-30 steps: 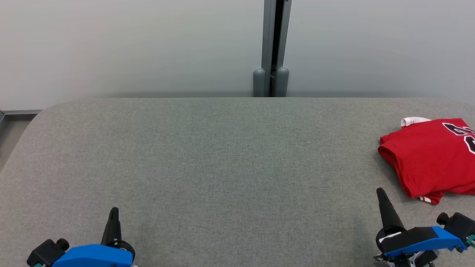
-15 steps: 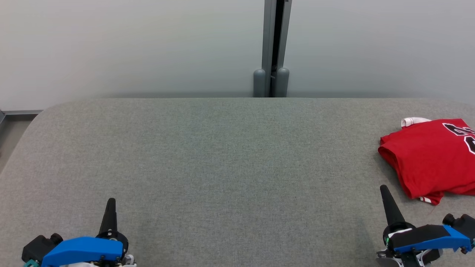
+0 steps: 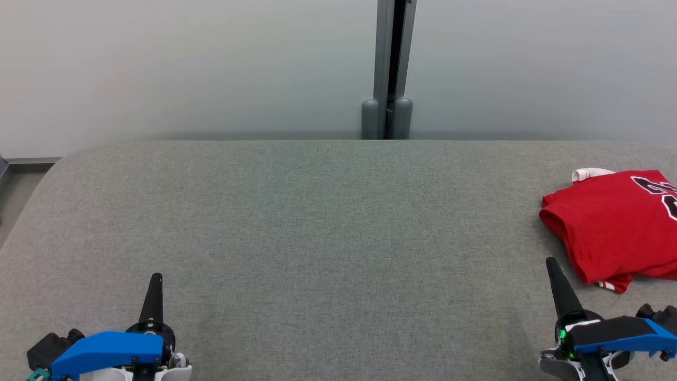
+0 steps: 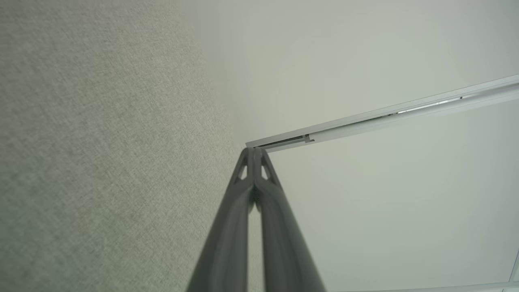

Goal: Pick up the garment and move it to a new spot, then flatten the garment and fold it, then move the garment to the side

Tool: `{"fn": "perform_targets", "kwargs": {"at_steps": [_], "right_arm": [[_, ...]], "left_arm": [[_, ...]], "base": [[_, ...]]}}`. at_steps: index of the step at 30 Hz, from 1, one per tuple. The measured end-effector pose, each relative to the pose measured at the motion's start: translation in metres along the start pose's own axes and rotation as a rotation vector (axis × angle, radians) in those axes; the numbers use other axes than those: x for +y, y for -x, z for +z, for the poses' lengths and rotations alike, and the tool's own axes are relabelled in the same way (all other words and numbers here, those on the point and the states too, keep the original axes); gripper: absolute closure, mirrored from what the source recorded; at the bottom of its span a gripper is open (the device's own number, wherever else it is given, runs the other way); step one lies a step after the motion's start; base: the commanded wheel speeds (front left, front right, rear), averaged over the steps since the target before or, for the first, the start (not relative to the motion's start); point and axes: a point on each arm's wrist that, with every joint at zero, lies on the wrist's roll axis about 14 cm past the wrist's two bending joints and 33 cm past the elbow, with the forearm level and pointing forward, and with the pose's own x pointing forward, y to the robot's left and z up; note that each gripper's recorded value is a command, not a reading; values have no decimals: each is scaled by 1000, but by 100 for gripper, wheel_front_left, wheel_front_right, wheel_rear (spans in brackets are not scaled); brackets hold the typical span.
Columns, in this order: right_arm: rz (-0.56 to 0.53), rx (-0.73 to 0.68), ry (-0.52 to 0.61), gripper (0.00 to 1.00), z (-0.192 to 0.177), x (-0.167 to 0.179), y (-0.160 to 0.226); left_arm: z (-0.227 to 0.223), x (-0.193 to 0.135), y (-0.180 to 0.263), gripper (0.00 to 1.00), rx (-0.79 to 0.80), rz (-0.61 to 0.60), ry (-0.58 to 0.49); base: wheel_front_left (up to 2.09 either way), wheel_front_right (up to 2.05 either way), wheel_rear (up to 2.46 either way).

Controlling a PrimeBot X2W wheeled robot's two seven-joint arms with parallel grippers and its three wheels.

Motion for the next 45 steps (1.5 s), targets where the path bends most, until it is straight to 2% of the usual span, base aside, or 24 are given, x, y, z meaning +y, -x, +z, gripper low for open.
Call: {"fn": "perform_targets", "kwargs": {"at_steps": [17, 45], "right_arm": [[26, -7, -152, 100, 5, 7, -1], [77, -11, -349, 100, 13, 19, -3]], "left_arm": [[6, -12, -4, 100, -10, -48, 140], [19, -31, -9, 100, -28, -136, 314]], "base": [[0, 0, 0], [0, 0, 0]]}}
